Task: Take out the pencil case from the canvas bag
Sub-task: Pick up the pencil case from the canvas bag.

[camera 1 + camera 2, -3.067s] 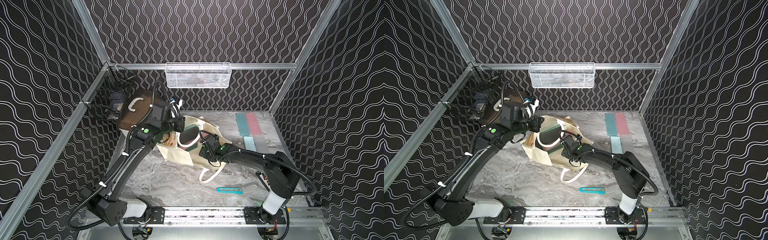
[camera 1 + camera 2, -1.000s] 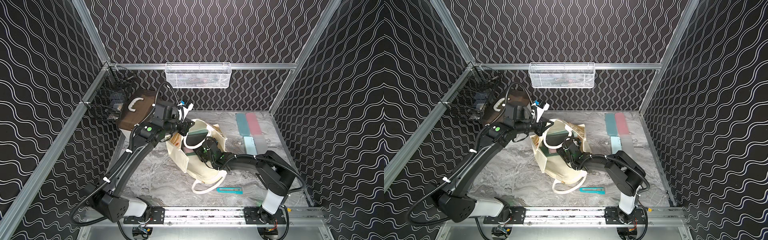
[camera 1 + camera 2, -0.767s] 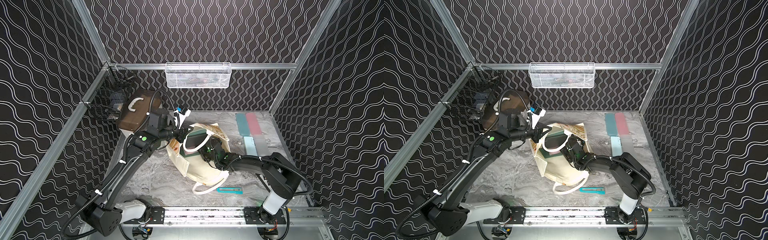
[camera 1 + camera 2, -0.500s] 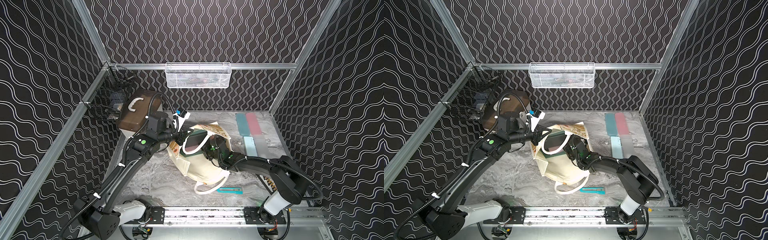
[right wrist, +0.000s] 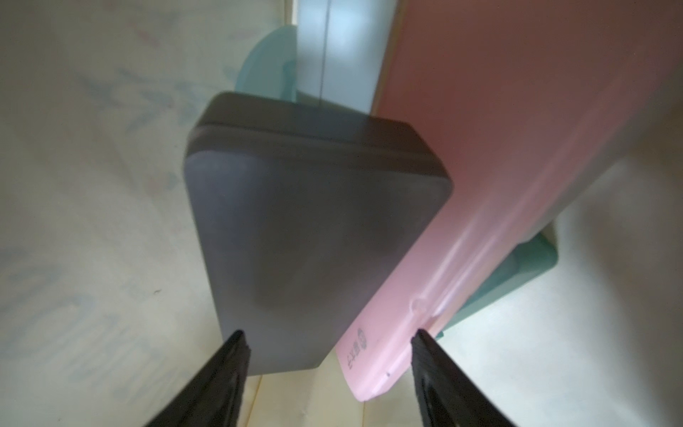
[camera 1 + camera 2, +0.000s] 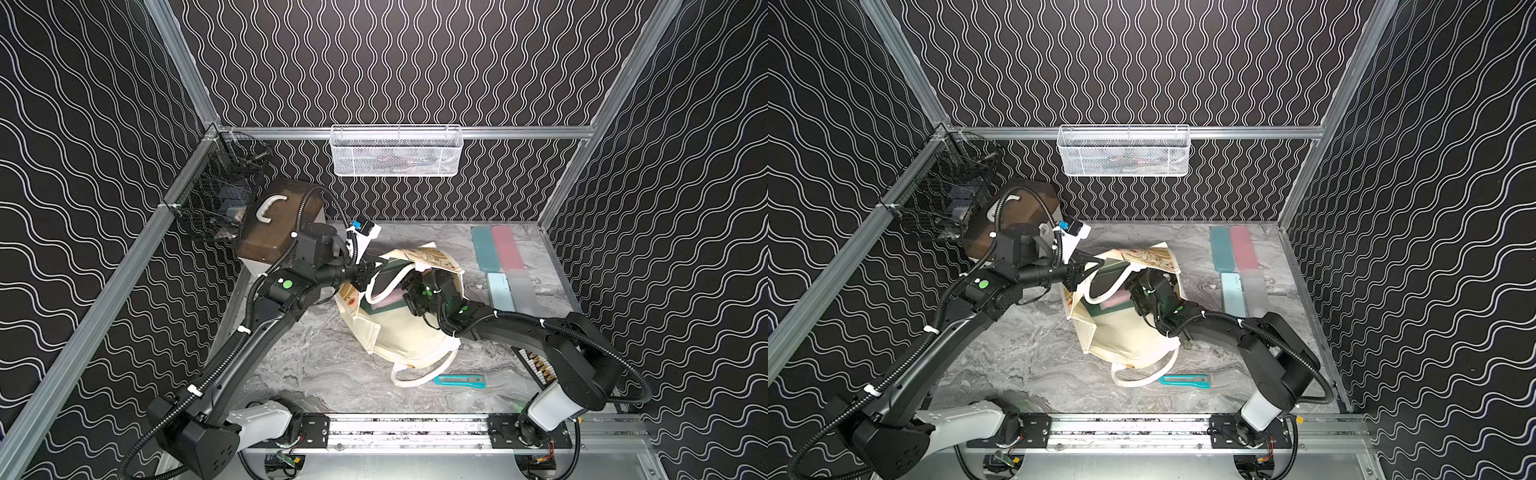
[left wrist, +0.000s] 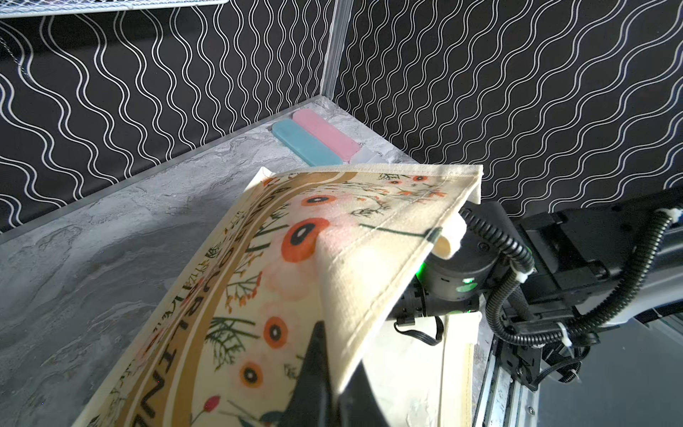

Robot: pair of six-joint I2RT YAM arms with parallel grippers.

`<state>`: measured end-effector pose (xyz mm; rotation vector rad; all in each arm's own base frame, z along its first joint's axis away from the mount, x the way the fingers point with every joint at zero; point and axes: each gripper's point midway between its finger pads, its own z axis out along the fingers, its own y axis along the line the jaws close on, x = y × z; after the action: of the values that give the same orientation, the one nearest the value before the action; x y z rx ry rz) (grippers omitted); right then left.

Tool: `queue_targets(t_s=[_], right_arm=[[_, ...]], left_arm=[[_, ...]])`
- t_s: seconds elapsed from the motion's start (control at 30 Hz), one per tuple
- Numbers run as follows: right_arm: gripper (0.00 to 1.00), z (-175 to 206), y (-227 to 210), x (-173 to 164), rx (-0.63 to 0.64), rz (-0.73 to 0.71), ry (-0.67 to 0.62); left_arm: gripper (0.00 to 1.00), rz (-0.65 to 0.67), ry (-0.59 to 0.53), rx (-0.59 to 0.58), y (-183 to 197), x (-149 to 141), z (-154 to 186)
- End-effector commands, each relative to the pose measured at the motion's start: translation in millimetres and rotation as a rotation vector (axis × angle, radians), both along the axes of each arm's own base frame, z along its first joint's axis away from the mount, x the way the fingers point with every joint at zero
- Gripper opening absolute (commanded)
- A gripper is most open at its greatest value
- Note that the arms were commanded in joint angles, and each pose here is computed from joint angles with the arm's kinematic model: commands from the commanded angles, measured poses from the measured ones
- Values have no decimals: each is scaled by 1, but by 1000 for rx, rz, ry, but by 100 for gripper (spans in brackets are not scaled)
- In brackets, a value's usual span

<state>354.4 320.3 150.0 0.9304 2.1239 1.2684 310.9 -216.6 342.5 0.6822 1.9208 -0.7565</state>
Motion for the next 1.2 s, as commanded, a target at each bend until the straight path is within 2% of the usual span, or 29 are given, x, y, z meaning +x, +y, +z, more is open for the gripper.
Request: queue_targets(t_s=[0.0, 0.13, 0.27, 0.57, 0.67, 0.9, 1.17], right_arm=[[83, 14, -5, 12, 47, -61, -32], [95, 10, -8, 20, 65, -91, -15], [97, 5, -10, 29, 87, -125, 2], [96, -10, -14, 48, 91, -169, 77], [91, -17, -15, 49, 59, -175, 120], [88, -28, -9, 55, 55, -160, 155], [84, -43, -4, 55, 42, -136, 188]], left_arm=[[0, -43, -65, -39, -6, -3, 18], [0, -60, -48, -52, -9, -3, 18], [0, -89, -33, -65, -13, -7, 18], [0, -137, -20, -86, -17, -16, 18], [0, -161, -18, -95, -20, -20, 19], [0, -215, -2, -121, -26, -27, 19], [0, -211, -5, -112, -25, -26, 19]])
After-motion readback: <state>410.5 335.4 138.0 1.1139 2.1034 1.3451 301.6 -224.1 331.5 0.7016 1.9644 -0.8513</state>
